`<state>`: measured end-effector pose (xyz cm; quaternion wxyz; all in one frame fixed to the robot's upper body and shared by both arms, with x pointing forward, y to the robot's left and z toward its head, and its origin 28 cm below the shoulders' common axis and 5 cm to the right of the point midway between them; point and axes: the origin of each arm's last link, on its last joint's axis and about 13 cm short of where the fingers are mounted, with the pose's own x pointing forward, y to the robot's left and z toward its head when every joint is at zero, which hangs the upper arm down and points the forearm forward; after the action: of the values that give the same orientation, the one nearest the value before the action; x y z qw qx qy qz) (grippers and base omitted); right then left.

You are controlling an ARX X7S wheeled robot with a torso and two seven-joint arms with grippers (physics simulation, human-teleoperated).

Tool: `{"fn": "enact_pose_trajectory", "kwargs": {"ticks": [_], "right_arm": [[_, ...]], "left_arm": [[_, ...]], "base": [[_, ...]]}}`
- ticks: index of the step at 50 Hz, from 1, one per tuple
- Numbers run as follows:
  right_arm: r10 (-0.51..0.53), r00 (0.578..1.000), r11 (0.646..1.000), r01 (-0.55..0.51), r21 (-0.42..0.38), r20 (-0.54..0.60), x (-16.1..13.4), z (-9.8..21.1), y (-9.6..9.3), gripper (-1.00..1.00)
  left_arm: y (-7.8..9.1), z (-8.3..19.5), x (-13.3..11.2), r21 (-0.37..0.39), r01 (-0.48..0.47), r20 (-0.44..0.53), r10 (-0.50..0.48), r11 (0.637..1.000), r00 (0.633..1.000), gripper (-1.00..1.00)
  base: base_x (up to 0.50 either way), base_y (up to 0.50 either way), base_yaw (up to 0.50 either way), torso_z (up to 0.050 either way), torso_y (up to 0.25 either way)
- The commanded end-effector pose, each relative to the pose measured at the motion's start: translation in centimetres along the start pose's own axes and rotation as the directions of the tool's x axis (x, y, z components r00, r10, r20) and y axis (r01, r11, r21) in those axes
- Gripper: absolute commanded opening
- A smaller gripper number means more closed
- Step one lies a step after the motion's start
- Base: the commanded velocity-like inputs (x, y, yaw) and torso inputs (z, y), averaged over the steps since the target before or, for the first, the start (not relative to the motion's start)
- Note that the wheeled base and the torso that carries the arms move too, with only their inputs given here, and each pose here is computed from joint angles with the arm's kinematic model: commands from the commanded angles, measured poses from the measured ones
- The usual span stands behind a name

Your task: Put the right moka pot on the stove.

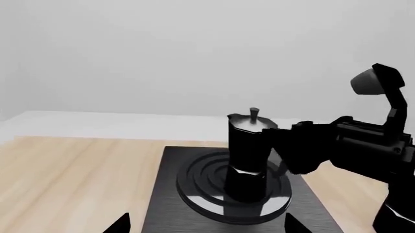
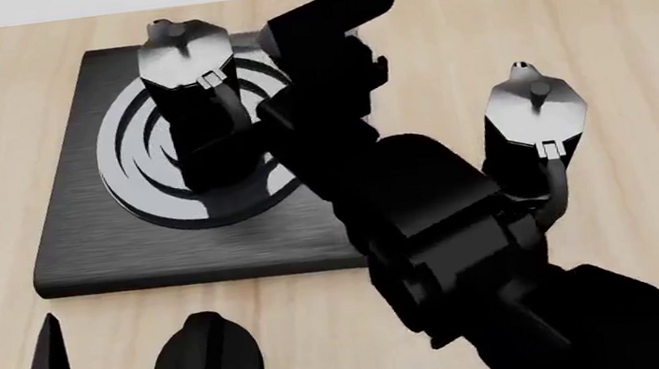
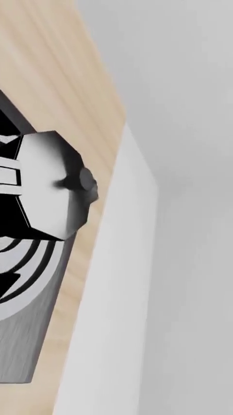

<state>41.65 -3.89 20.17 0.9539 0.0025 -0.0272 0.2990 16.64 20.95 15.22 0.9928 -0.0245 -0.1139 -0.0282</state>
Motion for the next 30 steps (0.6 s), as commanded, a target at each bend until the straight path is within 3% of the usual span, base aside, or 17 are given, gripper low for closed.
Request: {"fn": "enact_pose_trajectory", "kwargs": {"ticks": [1, 11, 19, 30], "right_arm": [[-0.017, 0.999, 1.0, 0.018, -0.02, 0.04, -3.5, 0.8, 0.4, 1.0], [-0.026, 0.997, 1.0, 0.026, 0.001, 0.066, -7.1, 1.0, 0.8, 1.0], [-0.023, 0.991, 1.0, 0.023, -0.004, 0.133, -11.2, 3.1, 2.0, 1.0], [-0.096, 0.97, 0.994, 0.106, -0.033, 0.222, -18.4, 4.2, 3.6, 1.0]], "left_arm": [[0.0, -0.1, 0.0, 0.002, -0.009, 0.0, 0.009, 1.0, 1.0, 1.0], [0.0, -0.2, 0.1, 0.009, -0.02, -0.005, 0.02, 1.0, 1.0, 1.0], [0.0, -0.1, 0.2, 0.013, -0.025, -0.009, 0.026, 1.0, 1.0, 1.0], [0.0, -0.2, 0.1, 0.02, -0.019, -0.011, 0.019, 1.0, 1.0, 1.0]], "base": [[0.0, 0.0, 0.0, 0.0, 0.0], [0.0, 0.0, 0.0, 0.0, 0.0], [0.0, 0.0, 0.0, 0.0, 0.0], [0.0, 0.0, 0.0, 0.0, 0.0]]}}
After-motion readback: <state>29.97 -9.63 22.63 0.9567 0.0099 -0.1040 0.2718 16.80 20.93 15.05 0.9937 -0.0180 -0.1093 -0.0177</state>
